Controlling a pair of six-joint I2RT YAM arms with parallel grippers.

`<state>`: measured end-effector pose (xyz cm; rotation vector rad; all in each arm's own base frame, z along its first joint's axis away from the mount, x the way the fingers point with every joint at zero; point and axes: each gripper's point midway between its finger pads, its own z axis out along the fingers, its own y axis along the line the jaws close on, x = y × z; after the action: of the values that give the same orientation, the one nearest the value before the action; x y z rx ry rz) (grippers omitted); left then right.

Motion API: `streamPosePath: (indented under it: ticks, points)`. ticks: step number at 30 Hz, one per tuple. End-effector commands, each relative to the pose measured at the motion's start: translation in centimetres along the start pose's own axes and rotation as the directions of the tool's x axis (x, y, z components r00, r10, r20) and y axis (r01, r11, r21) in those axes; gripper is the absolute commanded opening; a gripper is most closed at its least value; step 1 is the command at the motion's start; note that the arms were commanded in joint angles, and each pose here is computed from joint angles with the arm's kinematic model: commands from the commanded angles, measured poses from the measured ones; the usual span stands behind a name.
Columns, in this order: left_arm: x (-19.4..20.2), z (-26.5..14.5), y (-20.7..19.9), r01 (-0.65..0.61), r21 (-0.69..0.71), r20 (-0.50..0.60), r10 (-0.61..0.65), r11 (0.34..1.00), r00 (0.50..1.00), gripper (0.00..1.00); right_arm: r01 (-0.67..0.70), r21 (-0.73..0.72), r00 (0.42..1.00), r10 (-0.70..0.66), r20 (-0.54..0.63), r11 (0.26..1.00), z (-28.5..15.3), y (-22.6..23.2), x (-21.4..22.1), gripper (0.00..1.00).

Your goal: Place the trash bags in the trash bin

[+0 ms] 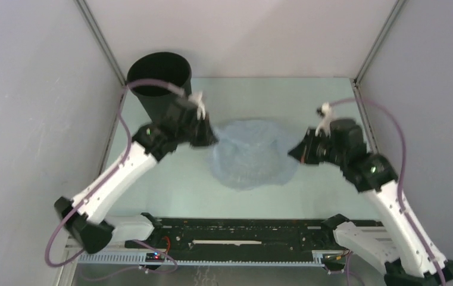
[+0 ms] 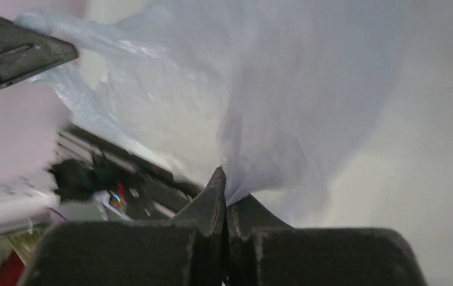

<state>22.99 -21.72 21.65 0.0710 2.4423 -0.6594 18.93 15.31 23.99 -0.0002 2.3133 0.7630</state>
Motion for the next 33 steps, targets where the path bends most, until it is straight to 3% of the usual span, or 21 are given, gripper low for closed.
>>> streamPosePath:
  ticks: [1, 3, 5, 8, 10, 12, 15, 17, 19, 22, 24, 27, 30, 33]
  points:
    - [-15.8, -7.6, -10.5, -0.142, 0.175, 0.360, 0.071, 0.974, 0.930, 0.00, 0.164, -0.069, 0.971, -0.148, 0.187, 0.984, -2.6, 6.1, -11.4, 0.00]
    - [-21.0, -13.1, -14.6, -0.205, 0.247, 0.495, 0.059, 0.947, 0.867, 0.00, 0.236, -0.091, 0.934, -0.200, 0.298, 0.968, -6.3, 9.8, -16.4, 0.00]
    - [-24.3, -19.9, -18.4, -0.287, 0.353, 0.623, 0.005, 0.891, 0.783, 0.00, 0.313, -0.110, 0.861, -0.233, 0.453, 0.943, -11.7, 13.6, -20.6, 0.00]
    - [-24.3, -21.3, -20.3, -0.324, 0.446, 0.636, -0.040, 0.834, 0.771, 0.00, 0.359, -0.110, 0.815, -0.254, 0.521, 0.927, -13.6, 14.8, -21.6, 0.00]
    - [-22.6, -17.9, -18.7, -0.276, 0.431, 0.591, -0.037, 0.859, 0.806, 0.00, 0.339, -0.098, 0.837, -0.252, 0.486, 0.936, -11.4, 13.0, -19.9, 0.00]
    - [-19.2, -11.9, -14.7, -0.173, 0.351, 0.497, -0.026, 0.920, 0.868, 0.00, 0.280, -0.086, 0.894, -0.227, 0.387, 0.956, -7.4, 9.7, -16.2, 0.00]
    - [-11.0, -3.3, -8.1, -0.053, 0.225, 0.292, -0.016, 0.973, 0.956, 0.00, 0.144, -0.073, 0.981, -0.132, 0.142, 0.987, -1.2, 4.0, -7.3, 0.00]
    - [-4.0, 0.9, -4.5, -0.022, 0.186, 0.108, 0.002, 0.982, 0.994, 0.00, 0.042, -0.033, 0.999, -0.042, -0.021, 0.999, 1.5, 0.4, -0.9, 0.00]
    - [1.8, 2.7, -1.3, 0.016, 0.130, -0.036, -0.012, 0.991, 0.999, 0.00, -0.052, -0.014, 0.990, 0.050, -0.132, 0.999, 2.6, -1.6, 4.1, 0.00]
    - [4.5, 2.0, 0.4, 0.052, 0.125, -0.041, -0.048, 0.991, 0.998, 0.00, -0.081, -0.021, 0.985, 0.077, -0.151, 0.996, 2.4, -2.5, 7.2, 0.00]
    - [2.8, 1.2, 0.0, 0.042, 0.137, 0.040, -0.048, 0.990, 0.998, 0.00, -0.060, -0.014, 0.994, 0.059, -0.087, 0.998, 1.7, -2.6, 6.0, 0.00]
    - [-2.5, -0.3, -2.3, -0.011, 0.153, 0.155, -0.013, 0.988, 0.988, 0.00, 0.014, -0.019, 0.999, -0.013, 0.032, 1.000, 0.4, -1.1, 0.9, 0.00]
    - [-9.7, -2.2, -6.8, -0.077, 0.203, 0.239, 0.027, 0.976, 0.971, 0.00, 0.094, -0.026, 0.989, -0.091, 0.120, 0.995, -0.5, 1.5, -5.9, 0.00]
    - [-18.6, -8.3, -13.3, -0.186, 0.284, 0.407, 0.058, 0.941, 0.912, 0.00, 0.188, -0.046, 0.955, -0.172, 0.243, 0.981, -2.9, 5.5, -13.7, 0.00]
